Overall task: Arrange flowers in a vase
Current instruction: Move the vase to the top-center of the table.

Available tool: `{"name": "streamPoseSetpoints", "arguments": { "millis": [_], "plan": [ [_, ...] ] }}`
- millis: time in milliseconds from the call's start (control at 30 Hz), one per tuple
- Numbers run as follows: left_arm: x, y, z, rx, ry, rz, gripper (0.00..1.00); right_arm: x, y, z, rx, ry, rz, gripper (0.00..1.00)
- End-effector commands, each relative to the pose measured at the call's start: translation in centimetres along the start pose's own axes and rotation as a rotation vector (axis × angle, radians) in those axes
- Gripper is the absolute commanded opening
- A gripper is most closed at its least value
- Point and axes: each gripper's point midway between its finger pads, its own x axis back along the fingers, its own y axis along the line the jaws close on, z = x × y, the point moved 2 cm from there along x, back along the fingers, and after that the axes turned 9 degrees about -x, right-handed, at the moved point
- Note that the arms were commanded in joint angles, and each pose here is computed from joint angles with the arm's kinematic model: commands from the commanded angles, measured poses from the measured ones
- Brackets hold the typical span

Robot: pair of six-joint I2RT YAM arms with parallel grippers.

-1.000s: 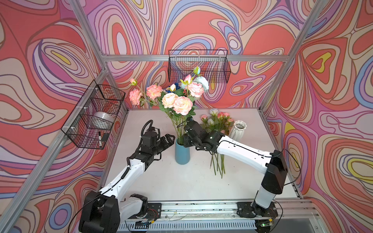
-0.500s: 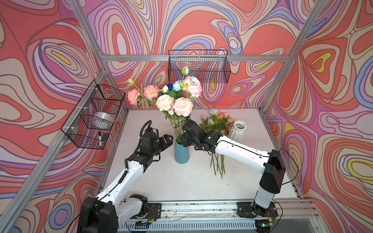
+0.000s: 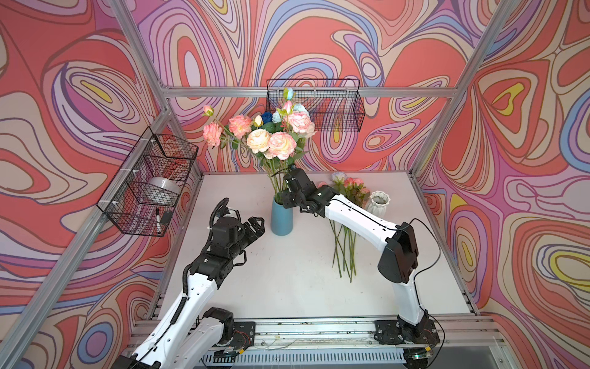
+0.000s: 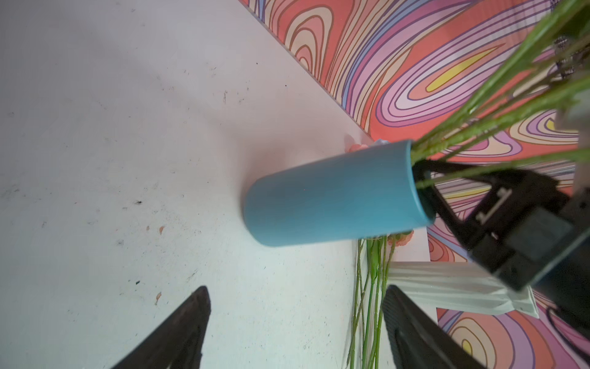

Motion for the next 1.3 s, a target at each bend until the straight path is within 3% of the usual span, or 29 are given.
{"name": "streamPoseSetpoints", "arguments": {
  "millis": [0, 333, 433, 633, 867, 1267],
  "plan": [
    [0.3, 1.2, 2.0, 0.021, 0.070, -0.023, 0.87, -3.4, -2.2, -0.7, 0.035, 0.007, 0.074, 0.00],
    [1.0, 0.7, 2.0, -0.001, 0.080, -0.006, 0.87, -6.6, -2.0, -1.9, 0.042, -0.004, 0.072, 0.00],
    [0.8, 0.5, 2.0, -0.007, 0.091, -0.005, 0.87, -6.5, -1.8, -2.1, 0.035, -0.020, 0.054, 0.19],
    [0.8, 0.5, 1.9, -0.004, 0.087, -0.002, 0.86, -6.2, -1.0, -2.9, 0.024, -0.051, 0.015, 0.33],
    [1.0, 0.3, 1.7, -0.012, 0.085, -0.002, 0.86, -5.1, -0.2, -4.1, 0.006, -0.087, -0.032, 0.45],
    [1.4, -0.1, 1.1, -0.014, 0.062, 0.005, 0.92, -0.1, 0.8, -6.8, -0.030, -0.192, -0.125, 0.53]
  ]
}}
